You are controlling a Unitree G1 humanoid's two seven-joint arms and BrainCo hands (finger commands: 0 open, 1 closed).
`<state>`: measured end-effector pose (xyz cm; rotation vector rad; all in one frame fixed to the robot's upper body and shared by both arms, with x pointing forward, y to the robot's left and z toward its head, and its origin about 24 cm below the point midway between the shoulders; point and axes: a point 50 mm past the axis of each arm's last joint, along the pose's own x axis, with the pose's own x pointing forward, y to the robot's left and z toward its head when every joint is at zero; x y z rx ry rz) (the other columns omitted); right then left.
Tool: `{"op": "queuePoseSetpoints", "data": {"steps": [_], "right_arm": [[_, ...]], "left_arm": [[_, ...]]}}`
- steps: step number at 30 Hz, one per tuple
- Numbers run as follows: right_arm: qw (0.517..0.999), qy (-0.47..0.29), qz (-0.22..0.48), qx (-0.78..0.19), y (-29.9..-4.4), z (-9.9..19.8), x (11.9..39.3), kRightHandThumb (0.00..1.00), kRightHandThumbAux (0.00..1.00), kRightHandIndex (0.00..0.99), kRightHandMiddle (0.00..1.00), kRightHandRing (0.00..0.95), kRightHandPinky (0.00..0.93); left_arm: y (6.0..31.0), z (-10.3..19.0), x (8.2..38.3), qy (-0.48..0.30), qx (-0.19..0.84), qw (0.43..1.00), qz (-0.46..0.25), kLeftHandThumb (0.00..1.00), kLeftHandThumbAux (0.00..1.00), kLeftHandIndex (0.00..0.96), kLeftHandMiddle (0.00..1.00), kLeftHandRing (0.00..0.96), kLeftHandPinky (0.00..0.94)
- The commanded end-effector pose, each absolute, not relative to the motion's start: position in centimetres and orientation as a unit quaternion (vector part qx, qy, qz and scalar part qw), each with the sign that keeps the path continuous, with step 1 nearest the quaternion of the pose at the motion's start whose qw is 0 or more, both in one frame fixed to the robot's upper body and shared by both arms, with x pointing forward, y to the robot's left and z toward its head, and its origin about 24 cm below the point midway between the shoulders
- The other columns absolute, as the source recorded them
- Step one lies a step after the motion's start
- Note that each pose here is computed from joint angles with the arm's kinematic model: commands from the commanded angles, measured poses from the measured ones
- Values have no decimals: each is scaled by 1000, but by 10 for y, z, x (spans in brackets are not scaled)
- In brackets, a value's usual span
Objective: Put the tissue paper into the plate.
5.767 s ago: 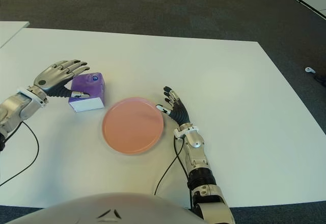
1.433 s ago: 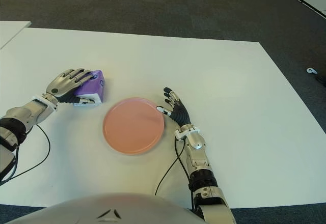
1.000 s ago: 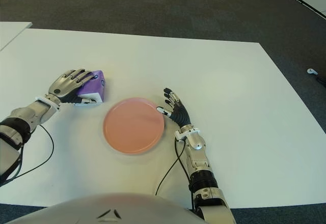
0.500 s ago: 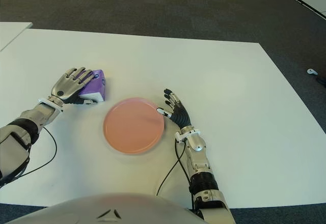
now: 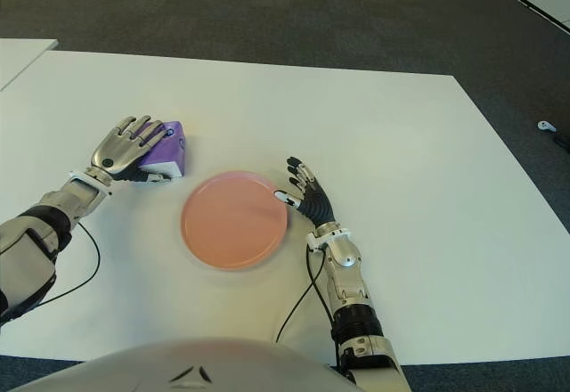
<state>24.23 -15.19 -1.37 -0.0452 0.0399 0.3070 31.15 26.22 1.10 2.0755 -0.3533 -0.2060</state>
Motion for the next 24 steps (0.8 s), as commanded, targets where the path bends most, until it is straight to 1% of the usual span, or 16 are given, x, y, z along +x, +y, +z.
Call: {"op": "queuePoseSetpoints", "data": {"steps": [1, 7, 16, 19, 20, 21, 22, 24], "right_arm": [[956, 262, 134, 13, -160, -93, 169, 4, 673, 0, 0, 0, 0], [955, 265, 136, 10, -161, -93, 169, 4, 669, 0, 0, 0, 0], [954, 266, 137, 9, -161, -92, 168, 5, 667, 0, 0, 0, 0], [955, 264, 136, 10, -161, -92, 167, 6, 669, 0, 0, 0, 0], [955, 264, 136, 10, -161, -92, 167, 6, 670, 0, 0, 0, 0], [955, 264, 136, 10, -161, -92, 167, 6, 670, 0, 0, 0, 0], [955, 264, 136, 11, -161, -92, 167, 6, 671, 0, 0, 0, 0], [955, 265, 136, 11, -160, -92, 167, 6, 671, 0, 0, 0, 0]], "left_arm": [[260, -38, 276, -85, 864, 452, -206, 481, 198, 0, 0, 0, 0], [262, -38, 275, -82, 867, 444, -214, 509, 197, 0, 0, 0, 0], [263, -38, 274, -82, 868, 434, -225, 528, 221, 0, 0, 0, 10], [263, -38, 276, -69, 865, 442, -228, 546, 285, 35, 41, 66, 142], [262, -39, 277, -63, 863, 447, -228, 574, 328, 109, 107, 128, 209], [262, -38, 278, -53, 859, 455, -228, 584, 343, 136, 131, 150, 233], [262, -38, 278, -48, 857, 460, -227, 608, 380, 196, 187, 198, 278], [264, -38, 279, -28, 849, 476, -227, 651, 443, 297, 323, 330, 397]]}}
